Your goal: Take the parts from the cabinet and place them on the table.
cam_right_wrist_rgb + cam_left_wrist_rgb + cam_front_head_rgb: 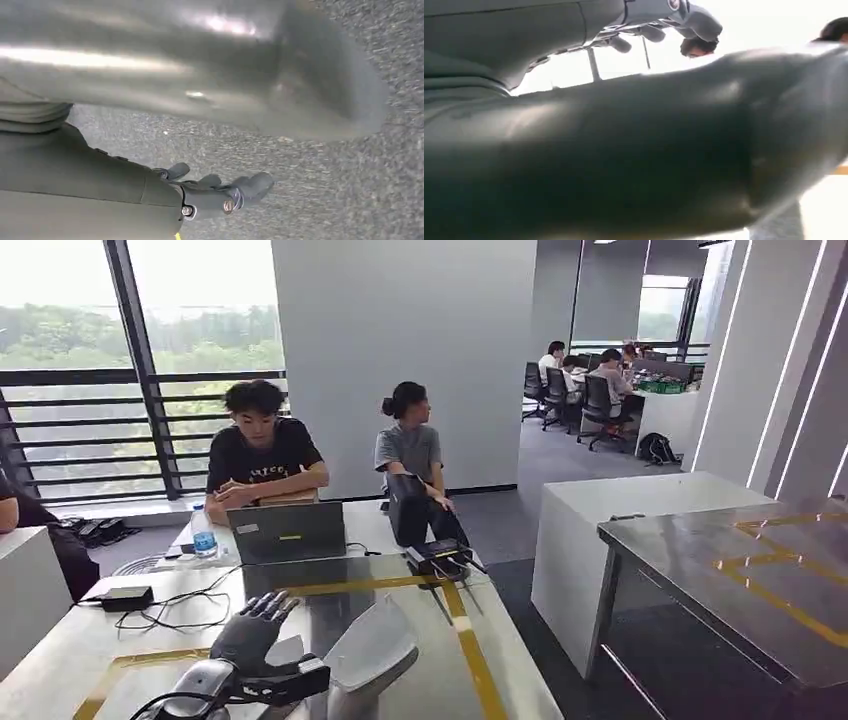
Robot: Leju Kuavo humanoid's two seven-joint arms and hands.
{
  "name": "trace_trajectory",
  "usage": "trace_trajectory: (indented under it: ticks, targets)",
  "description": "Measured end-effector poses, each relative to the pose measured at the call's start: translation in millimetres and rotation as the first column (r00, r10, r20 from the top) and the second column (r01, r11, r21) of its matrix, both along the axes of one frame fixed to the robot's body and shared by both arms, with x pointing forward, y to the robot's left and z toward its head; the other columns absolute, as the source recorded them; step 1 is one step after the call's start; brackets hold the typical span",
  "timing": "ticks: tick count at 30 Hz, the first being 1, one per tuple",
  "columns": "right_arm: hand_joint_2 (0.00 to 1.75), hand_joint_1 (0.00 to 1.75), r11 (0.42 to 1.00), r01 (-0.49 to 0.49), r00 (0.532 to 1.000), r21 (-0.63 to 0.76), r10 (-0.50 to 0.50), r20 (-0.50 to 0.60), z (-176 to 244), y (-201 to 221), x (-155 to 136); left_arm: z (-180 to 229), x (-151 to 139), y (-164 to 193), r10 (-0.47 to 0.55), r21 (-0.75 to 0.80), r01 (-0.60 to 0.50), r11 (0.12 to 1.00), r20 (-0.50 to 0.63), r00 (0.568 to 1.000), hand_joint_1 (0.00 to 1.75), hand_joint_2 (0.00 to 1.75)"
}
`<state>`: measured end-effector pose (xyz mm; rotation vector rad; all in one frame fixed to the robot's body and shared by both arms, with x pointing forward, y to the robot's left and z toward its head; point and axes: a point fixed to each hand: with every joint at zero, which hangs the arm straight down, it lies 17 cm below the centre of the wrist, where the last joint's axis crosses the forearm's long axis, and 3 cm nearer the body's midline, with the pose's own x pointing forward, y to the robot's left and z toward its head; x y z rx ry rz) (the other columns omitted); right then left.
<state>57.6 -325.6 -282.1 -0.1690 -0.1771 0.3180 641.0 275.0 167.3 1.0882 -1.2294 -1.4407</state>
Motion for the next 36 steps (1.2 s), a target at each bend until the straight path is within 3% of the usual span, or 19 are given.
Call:
trace_trajectory:
  ticks: [10, 36]
  targets:
    - [0.0, 0.0, 1.0, 0.015, 1.0, 0.008, -0.015, 0.007, 0, 1, 3, 2, 0, -18, -0.019, -0.008, 0.019, 1.0, 0.002, 1.0, 0.0, 0.0]
    - [0.0, 0.0, 1.0, -0.005, 1.0, 0.017, 0.005, 0.019, 1, 3, 6, 9, 3, -14, -0.022, -0.003, 0.022, 1.0, 0.015, 1.0, 0.0, 0.0]
